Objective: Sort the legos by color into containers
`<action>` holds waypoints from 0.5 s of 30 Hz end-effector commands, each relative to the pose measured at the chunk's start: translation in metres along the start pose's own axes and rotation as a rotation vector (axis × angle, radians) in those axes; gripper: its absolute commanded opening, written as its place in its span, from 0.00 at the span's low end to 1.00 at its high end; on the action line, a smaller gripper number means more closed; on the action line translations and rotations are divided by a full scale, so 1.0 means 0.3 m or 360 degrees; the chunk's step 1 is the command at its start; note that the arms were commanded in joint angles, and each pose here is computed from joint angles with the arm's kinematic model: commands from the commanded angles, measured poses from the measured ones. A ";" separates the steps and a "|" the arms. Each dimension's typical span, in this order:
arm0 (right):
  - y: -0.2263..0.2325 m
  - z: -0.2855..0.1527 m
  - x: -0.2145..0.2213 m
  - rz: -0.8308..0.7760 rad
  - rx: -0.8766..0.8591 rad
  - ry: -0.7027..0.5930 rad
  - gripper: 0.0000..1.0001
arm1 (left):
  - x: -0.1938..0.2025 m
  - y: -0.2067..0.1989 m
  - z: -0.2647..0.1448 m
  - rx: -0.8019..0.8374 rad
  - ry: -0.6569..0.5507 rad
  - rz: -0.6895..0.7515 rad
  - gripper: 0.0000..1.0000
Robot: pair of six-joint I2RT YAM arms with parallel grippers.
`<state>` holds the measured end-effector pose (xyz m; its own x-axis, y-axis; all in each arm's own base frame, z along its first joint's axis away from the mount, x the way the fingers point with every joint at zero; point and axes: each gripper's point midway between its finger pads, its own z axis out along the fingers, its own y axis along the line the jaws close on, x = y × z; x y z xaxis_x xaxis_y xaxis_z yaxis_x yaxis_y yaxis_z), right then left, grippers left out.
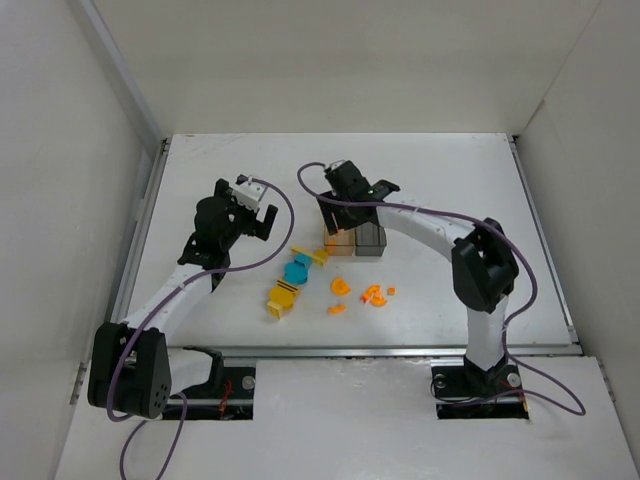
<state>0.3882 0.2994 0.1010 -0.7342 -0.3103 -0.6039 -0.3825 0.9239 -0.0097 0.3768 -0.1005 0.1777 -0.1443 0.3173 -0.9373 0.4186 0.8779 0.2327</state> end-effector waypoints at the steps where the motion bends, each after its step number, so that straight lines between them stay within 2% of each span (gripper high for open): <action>1: -0.056 -0.199 -0.057 0.0080 0.0033 -0.0149 0.75 | -0.066 0.013 -0.015 -0.0028 -0.0108 0.0023 0.99; 2: -0.062 -0.221 -0.036 0.0116 0.0033 -0.0147 0.82 | -0.066 0.013 -0.015 -0.0028 -0.0108 0.0023 0.99; 4: -0.099 -0.262 0.070 0.0150 0.0073 -0.0063 0.87 | -0.066 0.013 -0.015 -0.0028 -0.0108 0.0023 0.99; 6: -0.113 -0.271 0.159 0.0237 0.0105 0.0038 0.87 | -0.058 0.004 -0.009 -0.0006 -0.0099 0.0021 0.99; 8: -0.133 -0.266 0.309 0.0287 0.0155 0.0231 0.87 | -0.058 0.004 -0.009 -0.0005 -0.0099 0.0021 0.99; 11: -0.147 -0.260 0.472 0.0427 0.0212 0.0405 0.76 | -0.052 -0.016 -0.002 0.0029 -0.0093 0.0023 0.99; 12: -0.146 -0.270 0.490 0.0513 0.0226 0.0405 0.71 | -0.052 -0.016 -0.002 0.0029 -0.0093 0.0023 0.99; 13: -0.162 -0.273 0.518 0.0563 0.0255 0.0434 0.61 | -0.054 -0.021 -0.002 0.0043 -0.0097 0.0023 0.99; 15: -0.170 -0.263 0.566 0.0635 0.0267 0.0476 0.58 | -0.054 -0.021 -0.002 0.0043 -0.0098 0.0023 0.99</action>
<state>0.2525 0.1919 0.0662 -0.9214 -0.0961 -0.3766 -0.1041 0.9946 0.0009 0.3754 -0.1052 0.1778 -0.1391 0.3174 -0.9380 0.4344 0.8708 0.2302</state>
